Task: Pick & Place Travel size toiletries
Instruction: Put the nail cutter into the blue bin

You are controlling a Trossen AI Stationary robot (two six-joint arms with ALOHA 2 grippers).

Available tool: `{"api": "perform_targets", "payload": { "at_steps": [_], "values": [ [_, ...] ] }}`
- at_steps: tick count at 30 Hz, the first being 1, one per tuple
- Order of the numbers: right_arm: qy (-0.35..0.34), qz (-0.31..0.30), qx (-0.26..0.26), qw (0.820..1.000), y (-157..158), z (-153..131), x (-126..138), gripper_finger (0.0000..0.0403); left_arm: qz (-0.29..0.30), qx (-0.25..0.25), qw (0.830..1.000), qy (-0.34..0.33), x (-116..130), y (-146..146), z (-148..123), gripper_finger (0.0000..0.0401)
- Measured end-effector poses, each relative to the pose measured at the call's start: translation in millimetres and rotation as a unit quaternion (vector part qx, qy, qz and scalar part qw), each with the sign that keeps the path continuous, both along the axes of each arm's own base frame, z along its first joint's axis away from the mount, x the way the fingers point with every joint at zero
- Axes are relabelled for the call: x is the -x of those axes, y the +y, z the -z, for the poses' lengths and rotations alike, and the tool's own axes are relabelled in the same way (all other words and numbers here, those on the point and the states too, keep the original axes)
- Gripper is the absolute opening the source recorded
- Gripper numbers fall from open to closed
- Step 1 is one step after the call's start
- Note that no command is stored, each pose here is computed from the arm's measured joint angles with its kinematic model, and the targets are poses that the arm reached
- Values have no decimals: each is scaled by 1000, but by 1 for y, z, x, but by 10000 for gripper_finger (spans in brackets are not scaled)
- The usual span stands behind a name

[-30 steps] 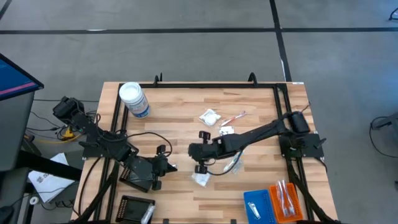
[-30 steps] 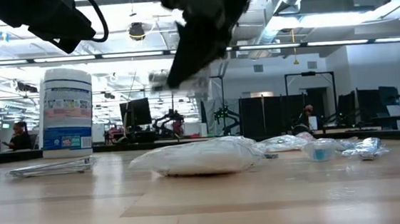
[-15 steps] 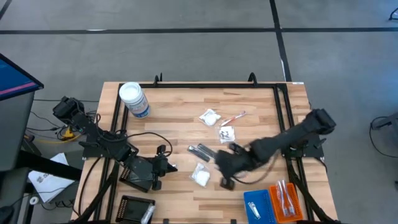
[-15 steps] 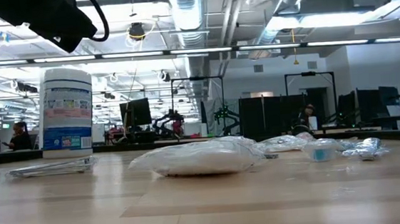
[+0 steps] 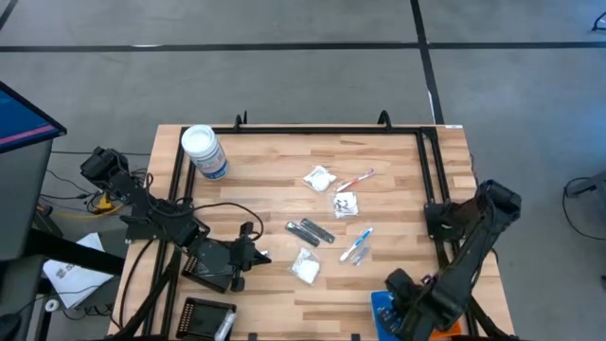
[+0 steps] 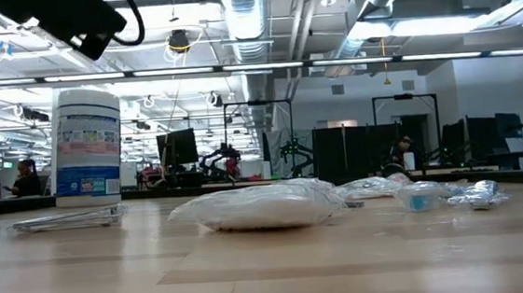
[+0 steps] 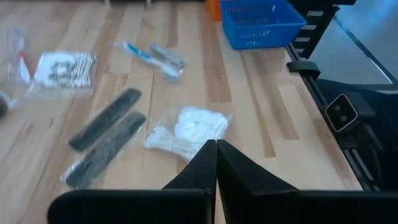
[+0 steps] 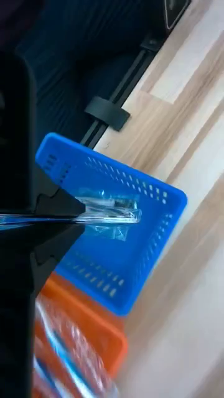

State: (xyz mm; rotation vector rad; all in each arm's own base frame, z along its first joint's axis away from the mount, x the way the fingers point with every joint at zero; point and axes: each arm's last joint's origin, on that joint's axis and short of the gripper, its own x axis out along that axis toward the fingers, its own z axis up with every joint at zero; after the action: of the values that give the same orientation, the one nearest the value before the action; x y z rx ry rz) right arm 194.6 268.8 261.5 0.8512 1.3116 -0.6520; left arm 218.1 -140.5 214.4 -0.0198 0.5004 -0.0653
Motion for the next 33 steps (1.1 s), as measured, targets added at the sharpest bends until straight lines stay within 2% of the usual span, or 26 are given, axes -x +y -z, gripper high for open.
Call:
{"api": "perform_targets", "payload": {
  "at_steps": [4, 7, 11, 14, 18, 28, 33],
  "values": [
    [7, 1, -34, 999, 17, 19, -11, 2, 25, -19, 999, -24, -3, 0, -4, 1],
    [38, -3, -68, 997, 27, 35, -21, 7, 51, -31, 998, -29, -6, 1, -6, 1],
    [68, 9, -54, 996, 25, 50, -28, 10, 70, -42, 996, -28, -10, 8, -6, 1],
    [82, 30, -10, 996, 18, 57, -30, 20, 83, -43, 995, -26, -14, 14, -6, 1],
    [99, 51, 26, 993, 12, 62, -28, 59, 98, -41, 994, -23, -18, 19, -6, 1],
    [92, 39, 15, 995, 15, 61, -29, 194, 101, -40, 994, -24, -19, 22, -6, 1],
    [86, 7, 10, 996, 9, 53, -31, 229, 100, -37, 994, -24, -19, 21, -6, 1]
  ]
}}
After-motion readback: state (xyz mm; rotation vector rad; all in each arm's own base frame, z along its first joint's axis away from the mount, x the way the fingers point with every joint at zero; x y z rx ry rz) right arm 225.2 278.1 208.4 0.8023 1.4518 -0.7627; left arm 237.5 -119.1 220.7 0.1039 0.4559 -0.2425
